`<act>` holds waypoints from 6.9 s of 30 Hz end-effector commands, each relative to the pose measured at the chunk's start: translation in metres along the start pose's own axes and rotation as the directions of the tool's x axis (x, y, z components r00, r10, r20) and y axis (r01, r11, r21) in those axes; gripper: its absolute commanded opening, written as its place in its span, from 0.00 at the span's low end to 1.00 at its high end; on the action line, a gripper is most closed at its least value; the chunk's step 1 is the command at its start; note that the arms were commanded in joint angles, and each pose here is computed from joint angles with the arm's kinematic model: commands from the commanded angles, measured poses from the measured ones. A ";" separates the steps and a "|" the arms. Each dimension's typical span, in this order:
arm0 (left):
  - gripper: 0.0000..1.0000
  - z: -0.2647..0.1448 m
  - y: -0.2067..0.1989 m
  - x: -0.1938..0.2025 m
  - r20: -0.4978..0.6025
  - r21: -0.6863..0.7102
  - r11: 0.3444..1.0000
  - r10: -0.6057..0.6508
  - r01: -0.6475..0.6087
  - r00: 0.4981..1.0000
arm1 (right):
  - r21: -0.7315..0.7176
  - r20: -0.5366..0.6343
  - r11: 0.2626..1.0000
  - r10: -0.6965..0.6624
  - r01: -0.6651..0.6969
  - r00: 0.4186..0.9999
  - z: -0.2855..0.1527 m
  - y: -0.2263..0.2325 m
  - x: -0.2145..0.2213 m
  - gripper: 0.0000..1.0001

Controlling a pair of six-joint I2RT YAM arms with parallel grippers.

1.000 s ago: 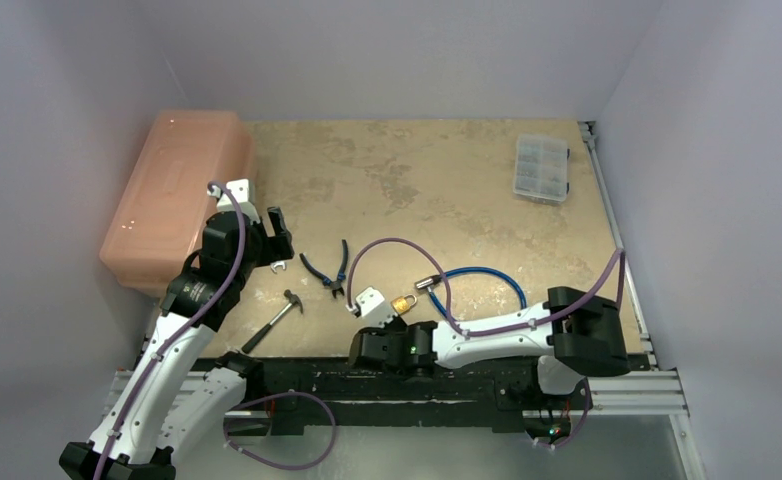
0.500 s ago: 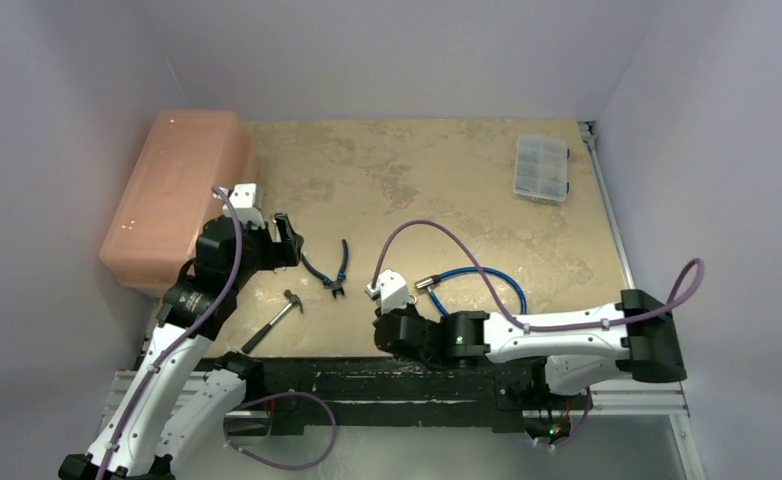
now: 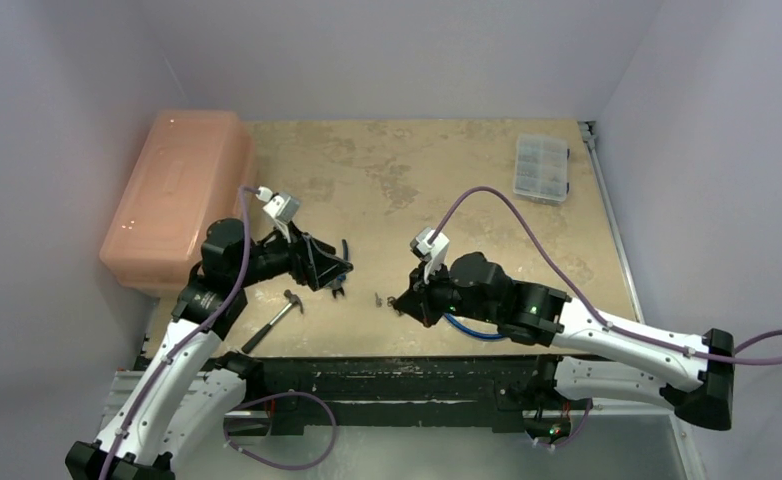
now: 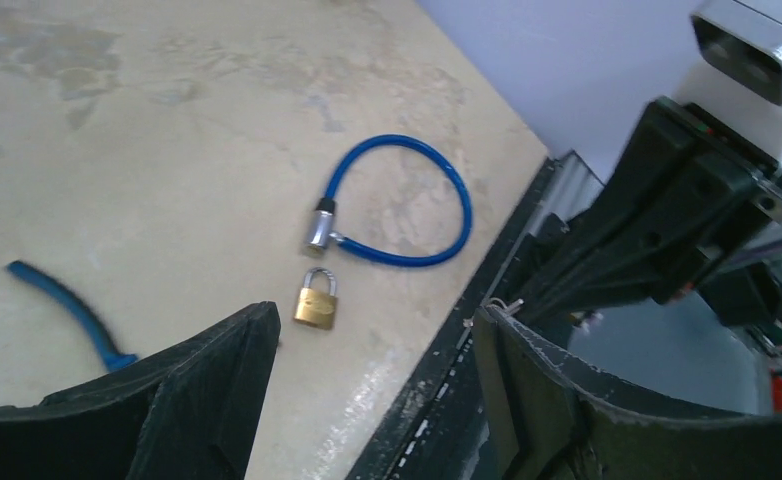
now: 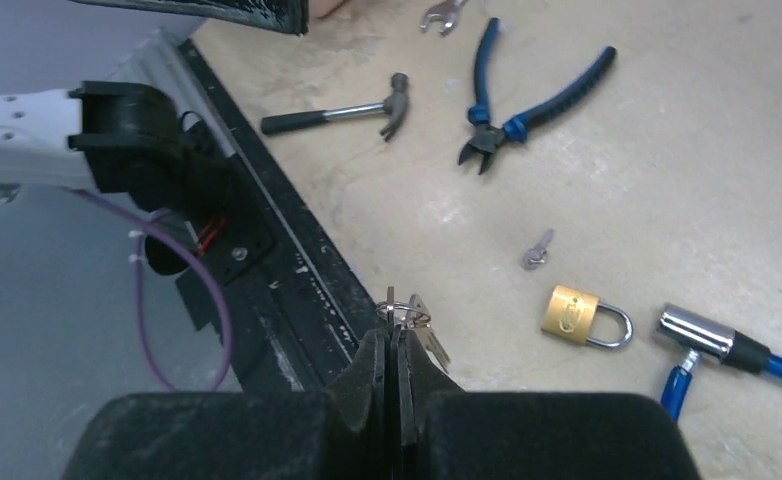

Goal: Unlock with the key

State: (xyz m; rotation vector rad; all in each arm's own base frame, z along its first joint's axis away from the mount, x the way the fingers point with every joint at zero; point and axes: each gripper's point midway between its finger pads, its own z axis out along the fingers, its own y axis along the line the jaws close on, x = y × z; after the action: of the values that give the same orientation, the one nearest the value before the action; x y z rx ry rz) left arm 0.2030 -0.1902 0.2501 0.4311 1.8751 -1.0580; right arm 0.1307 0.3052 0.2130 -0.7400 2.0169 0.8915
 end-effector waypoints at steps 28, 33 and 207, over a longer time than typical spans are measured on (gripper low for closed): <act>0.66 0.055 -0.133 0.051 -0.086 0.441 0.898 0.054 -0.011 0.995 | -0.333 -0.123 0.925 0.151 -0.184 0.981 -0.035 0.021 0.009 0.00; 0.64 0.054 -0.126 0.044 -0.070 0.373 0.928 0.045 -0.016 0.997 | -0.256 -0.085 0.958 0.110 -0.129 0.990 -0.036 0.006 0.006 0.00; 0.00 0.006 -0.093 -0.045 0.295 0.240 0.753 -0.658 0.613 0.693 | -0.048 0.432 0.999 0.032 -0.012 0.901 -0.082 0.010 -0.097 0.90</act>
State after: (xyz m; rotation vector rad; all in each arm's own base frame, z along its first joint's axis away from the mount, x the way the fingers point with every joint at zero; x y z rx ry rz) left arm 0.1706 -0.2513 0.2852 -0.5419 1.7853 -1.6138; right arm 0.1593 0.2477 0.3084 -0.5264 1.5578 0.6511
